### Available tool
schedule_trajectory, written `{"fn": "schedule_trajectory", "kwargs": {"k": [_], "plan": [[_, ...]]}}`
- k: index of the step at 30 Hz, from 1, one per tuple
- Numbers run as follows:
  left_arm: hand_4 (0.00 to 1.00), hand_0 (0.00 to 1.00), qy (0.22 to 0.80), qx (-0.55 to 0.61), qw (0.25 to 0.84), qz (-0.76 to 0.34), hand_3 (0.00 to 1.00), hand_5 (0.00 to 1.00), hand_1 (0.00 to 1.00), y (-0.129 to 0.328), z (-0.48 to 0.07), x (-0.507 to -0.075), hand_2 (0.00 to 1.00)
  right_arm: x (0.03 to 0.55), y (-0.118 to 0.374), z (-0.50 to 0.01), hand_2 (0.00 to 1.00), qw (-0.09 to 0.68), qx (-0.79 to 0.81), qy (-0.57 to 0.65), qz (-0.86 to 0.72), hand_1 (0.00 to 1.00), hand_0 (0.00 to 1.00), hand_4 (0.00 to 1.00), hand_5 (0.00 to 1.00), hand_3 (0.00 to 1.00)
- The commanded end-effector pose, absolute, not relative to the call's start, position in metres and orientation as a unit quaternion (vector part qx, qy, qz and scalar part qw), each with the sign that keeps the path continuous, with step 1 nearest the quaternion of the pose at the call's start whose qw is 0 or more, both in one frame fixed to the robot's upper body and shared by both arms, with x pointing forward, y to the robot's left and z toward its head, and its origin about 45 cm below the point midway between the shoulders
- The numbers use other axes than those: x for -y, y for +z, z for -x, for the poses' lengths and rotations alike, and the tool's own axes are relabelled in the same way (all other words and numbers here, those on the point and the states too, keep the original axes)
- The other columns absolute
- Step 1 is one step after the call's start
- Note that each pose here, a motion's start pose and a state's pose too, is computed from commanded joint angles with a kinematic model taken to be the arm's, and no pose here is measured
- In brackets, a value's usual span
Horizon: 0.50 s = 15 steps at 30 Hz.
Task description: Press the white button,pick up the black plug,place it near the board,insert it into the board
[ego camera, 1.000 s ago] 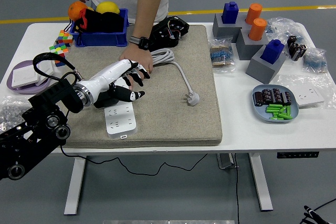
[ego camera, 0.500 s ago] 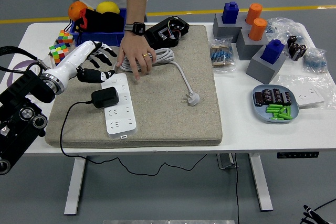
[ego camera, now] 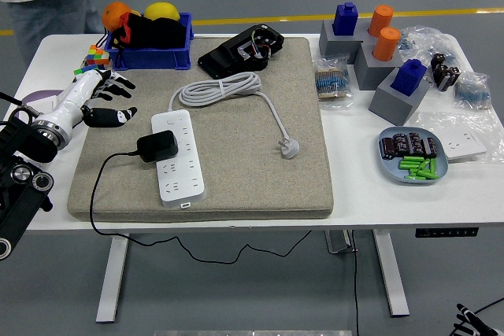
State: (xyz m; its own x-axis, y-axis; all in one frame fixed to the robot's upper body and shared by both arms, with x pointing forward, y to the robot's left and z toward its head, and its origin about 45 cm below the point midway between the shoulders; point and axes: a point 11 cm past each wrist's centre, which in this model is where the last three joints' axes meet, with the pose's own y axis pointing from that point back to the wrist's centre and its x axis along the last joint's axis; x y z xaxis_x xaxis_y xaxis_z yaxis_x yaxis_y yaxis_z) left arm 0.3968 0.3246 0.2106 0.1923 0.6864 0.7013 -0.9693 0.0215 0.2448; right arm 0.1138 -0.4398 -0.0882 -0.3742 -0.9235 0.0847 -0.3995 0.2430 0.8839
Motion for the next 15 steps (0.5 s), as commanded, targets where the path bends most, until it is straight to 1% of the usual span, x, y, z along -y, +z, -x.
{"fn": "schedule_trajectory", "kwargs": {"k": [1,12,13,15], "plan": [[0.793,0.702,0.604,0.197,0.686,-0.354,0.635,0.002,0.746,0.209,-0.396,-0.325,0.644,0.440,-0.088,-0.114,0.736,0.320,0.720,-0.410,-0.460,0.753,0.822,0.781,0.554,0.712],[0.789,0.720,0.607,0.171,0.690,-0.355,0.647,0.002,0.755,0.198,-0.390,-0.327,0.652,0.438,-0.089,-0.114,0.737,0.322,0.718,-0.410,-0.462,0.753,0.822,0.781,0.555,0.714],[0.783,0.729,0.608,0.171,0.690,-0.354,0.675,0.002,0.760,0.198,-0.390,-0.327,0.661,0.438,-0.089,-0.114,0.736,0.322,0.718,-0.410,-0.462,0.753,0.822,0.781,0.555,0.714],[0.783,0.729,0.610,0.172,0.689,-0.352,0.675,0.002,0.760,0.200,-0.390,-0.327,0.661,0.438,-0.089,-0.115,0.736,0.321,0.718,-0.410,-0.462,0.753,0.822,0.781,0.555,0.714]]}}
